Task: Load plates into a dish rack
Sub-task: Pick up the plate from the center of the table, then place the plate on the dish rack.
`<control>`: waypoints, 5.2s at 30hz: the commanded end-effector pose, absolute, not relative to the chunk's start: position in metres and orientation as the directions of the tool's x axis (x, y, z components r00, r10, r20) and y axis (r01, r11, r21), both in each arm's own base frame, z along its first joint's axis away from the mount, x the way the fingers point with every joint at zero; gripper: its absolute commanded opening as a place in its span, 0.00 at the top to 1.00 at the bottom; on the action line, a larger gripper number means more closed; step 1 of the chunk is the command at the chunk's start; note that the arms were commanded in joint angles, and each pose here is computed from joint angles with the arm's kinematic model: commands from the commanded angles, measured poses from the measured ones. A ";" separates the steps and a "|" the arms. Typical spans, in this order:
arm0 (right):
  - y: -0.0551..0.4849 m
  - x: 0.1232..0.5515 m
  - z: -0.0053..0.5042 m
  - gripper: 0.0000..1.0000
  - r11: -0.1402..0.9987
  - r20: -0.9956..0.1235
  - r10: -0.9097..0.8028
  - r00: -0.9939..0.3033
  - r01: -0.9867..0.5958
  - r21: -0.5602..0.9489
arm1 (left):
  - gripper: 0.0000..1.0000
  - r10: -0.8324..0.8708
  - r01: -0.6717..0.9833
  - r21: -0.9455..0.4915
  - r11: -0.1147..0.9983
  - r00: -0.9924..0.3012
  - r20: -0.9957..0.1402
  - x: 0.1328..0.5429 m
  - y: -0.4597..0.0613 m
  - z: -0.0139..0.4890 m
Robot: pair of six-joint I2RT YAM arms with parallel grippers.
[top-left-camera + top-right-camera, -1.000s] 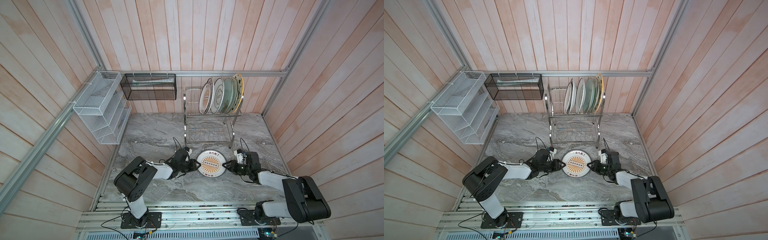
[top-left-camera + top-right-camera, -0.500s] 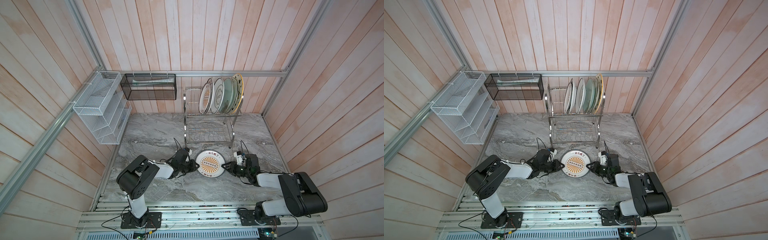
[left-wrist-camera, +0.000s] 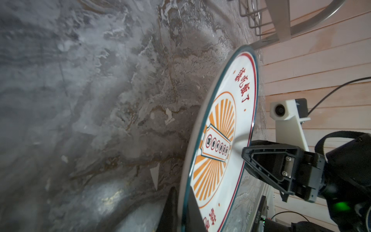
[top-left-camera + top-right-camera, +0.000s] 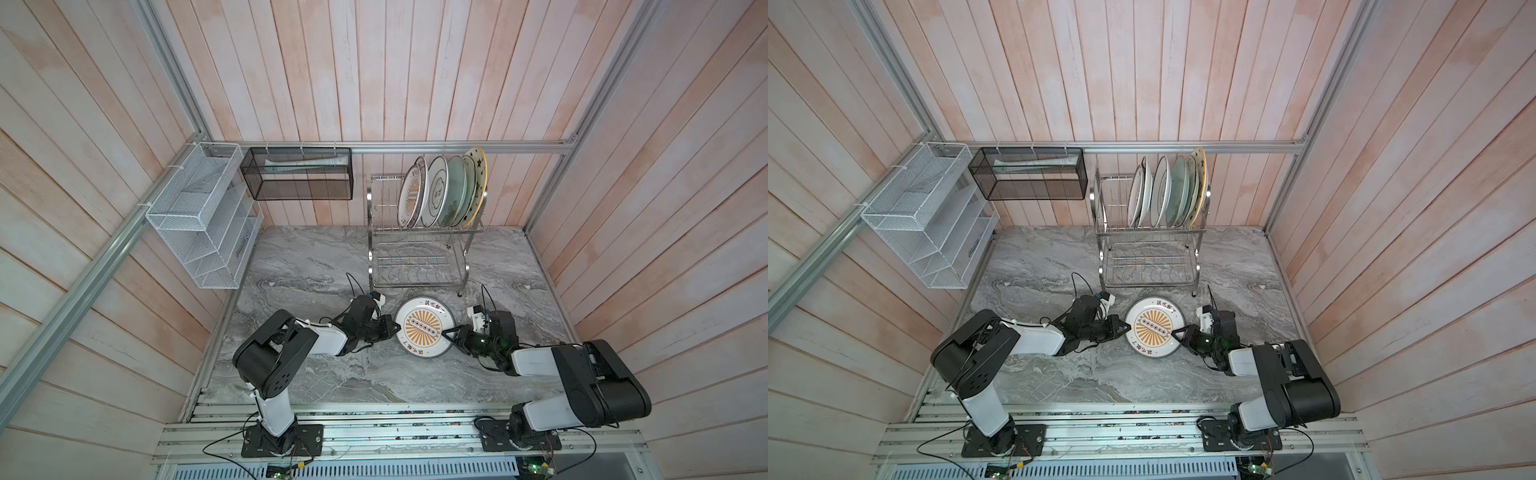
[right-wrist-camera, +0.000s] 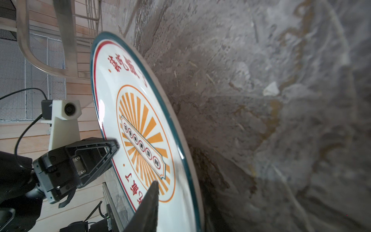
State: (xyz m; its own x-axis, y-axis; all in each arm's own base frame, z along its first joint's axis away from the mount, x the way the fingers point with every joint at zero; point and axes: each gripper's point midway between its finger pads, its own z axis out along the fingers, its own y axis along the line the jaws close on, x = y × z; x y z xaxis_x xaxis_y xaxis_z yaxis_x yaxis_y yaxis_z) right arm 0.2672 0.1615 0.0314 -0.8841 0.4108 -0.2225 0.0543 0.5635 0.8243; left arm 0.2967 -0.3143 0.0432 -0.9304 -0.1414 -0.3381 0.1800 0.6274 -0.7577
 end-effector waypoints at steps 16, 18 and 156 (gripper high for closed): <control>0.170 0.279 0.078 0.63 0.558 -0.389 0.362 -0.847 -0.137 0.818 | 1.00 -0.155 0.219 -0.841 0.495 -0.930 -0.334 0.290 -0.316 0.082; 0.170 0.279 0.080 0.63 0.565 -0.397 0.360 -0.844 -0.141 0.813 | 1.00 -0.153 0.228 -0.843 0.488 -0.928 -0.340 0.289 -0.316 0.086; 0.331 0.462 0.473 1.00 0.974 -0.997 0.008 0.073 0.226 0.024 | 0.59 -0.386 0.316 -0.775 0.548 -0.726 -0.569 0.246 -0.188 0.180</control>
State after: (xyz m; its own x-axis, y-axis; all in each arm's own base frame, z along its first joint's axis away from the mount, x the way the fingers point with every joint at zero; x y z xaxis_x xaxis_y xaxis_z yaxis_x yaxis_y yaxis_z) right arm 0.4599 0.3277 0.4817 0.0755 -0.0171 -0.9970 0.2134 0.9770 -0.0006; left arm 0.2485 -0.1856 0.1791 -0.7269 -0.3910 -0.5645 0.2997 0.5589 -0.7732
